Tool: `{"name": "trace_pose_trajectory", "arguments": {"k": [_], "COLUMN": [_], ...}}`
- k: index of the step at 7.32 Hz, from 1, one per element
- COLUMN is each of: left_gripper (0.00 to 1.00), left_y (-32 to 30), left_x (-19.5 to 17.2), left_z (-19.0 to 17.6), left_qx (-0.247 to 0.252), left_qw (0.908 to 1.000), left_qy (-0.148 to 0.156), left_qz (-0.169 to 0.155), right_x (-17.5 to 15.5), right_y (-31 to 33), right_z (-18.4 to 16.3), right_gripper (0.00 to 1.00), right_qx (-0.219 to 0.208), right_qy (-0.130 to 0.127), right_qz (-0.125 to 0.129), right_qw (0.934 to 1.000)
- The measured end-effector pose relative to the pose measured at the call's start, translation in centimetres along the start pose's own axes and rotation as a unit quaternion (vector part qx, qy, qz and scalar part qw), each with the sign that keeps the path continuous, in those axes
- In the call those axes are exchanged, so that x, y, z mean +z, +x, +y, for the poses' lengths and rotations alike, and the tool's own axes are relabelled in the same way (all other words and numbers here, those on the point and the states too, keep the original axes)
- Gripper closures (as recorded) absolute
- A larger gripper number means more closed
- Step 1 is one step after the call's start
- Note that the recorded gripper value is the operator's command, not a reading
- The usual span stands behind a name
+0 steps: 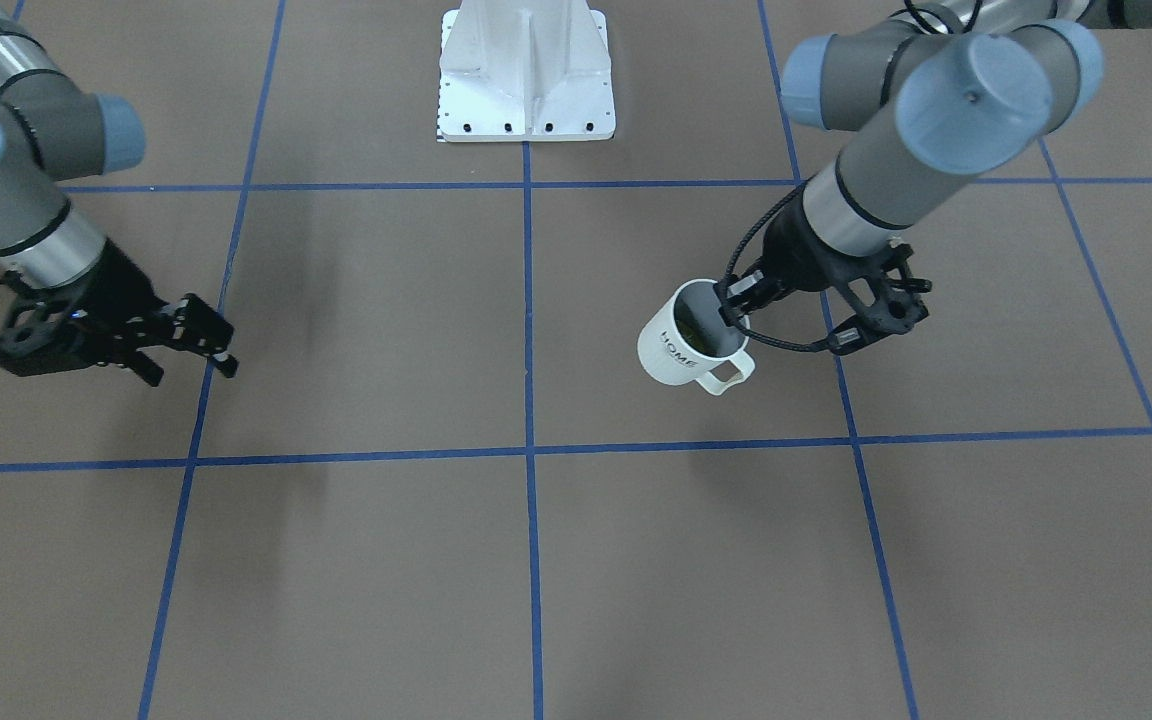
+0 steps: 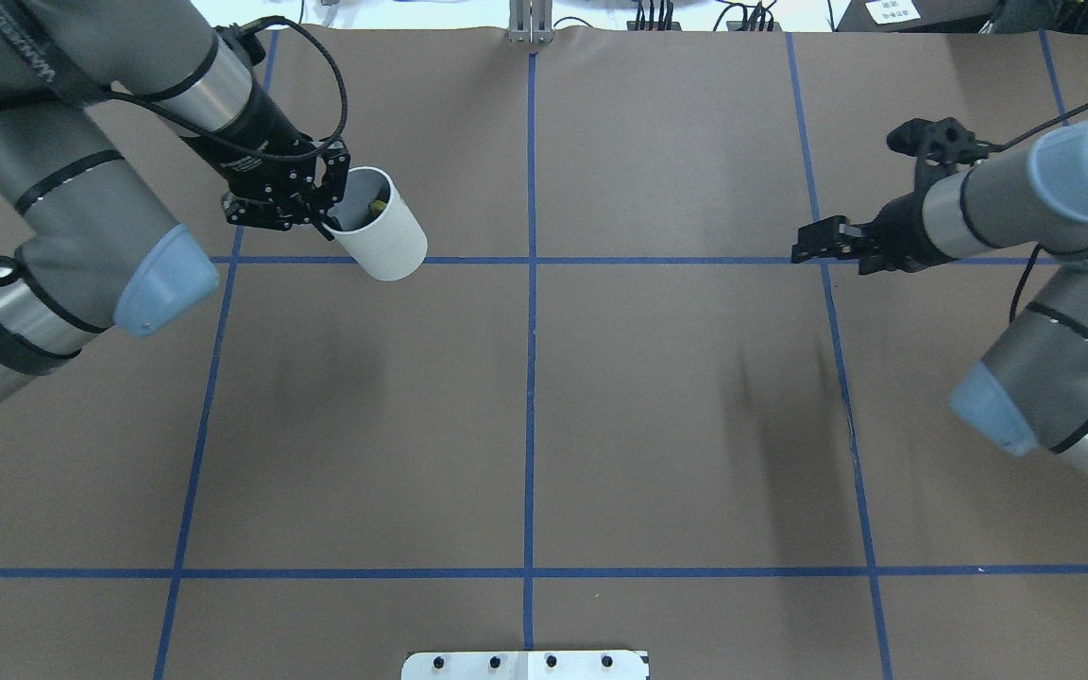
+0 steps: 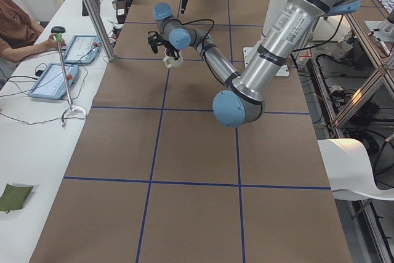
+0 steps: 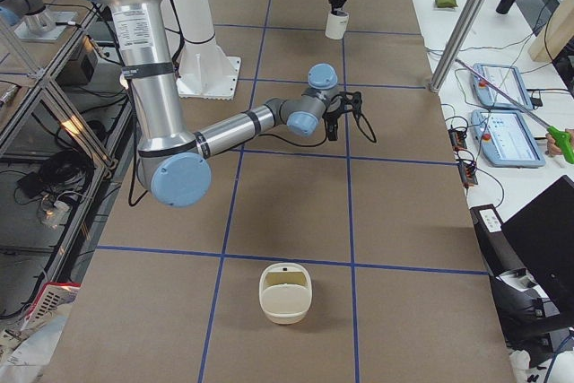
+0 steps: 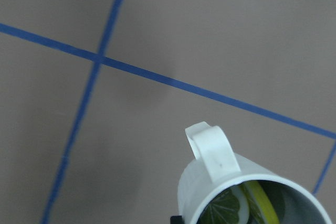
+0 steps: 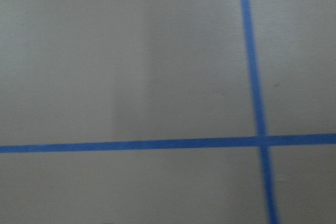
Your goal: Left arm hands cup to right arm to dump lemon
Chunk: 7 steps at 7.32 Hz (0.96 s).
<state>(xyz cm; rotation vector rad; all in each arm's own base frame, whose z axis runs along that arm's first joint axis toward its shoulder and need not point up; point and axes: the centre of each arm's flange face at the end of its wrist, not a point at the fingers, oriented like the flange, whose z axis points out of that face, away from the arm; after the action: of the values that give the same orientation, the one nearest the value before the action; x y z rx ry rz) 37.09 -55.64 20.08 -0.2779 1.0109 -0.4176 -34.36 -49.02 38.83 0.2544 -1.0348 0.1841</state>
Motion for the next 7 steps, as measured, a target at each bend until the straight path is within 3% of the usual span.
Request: {"name": "trace_pose_trajectory", "arguments": {"k": [2, 4, 5, 7], "left_gripper": [1.00, 1.00, 1.00, 1.00], "left_y": [5.8, 9.5, 12.5, 17.9], "left_x": [1.1, 2.2, 2.4, 2.5], "left_z": [1.4, 2.6, 3.4, 5.4], "left_qx": [-0.037, -0.044, -0.050, -0.062], "left_qw": [0.9993, 0.9988, 0.9984, 0.9966], "left_qy": [0.010, 0.018, 0.017, 0.024], "left_qz": [0.001, -0.007, -0.020, -0.050], "right_x": [2.5, 2.9, 2.8, 3.3], "right_y": [-10.7, -17.9, -20.4, -23.3], "right_z": [7.7, 13.5, 15.8, 19.4], "right_gripper": [0.00, 0.04, 0.08, 0.05], "right_qx": [0.005, 0.007, -0.007, -0.086], "right_qy": [0.108, 0.194, 0.234, 0.307], "right_qz": [-0.027, -0.058, -0.064, -0.039], "right_qw": [0.9937, 0.9794, 0.9700, 0.9470]}}
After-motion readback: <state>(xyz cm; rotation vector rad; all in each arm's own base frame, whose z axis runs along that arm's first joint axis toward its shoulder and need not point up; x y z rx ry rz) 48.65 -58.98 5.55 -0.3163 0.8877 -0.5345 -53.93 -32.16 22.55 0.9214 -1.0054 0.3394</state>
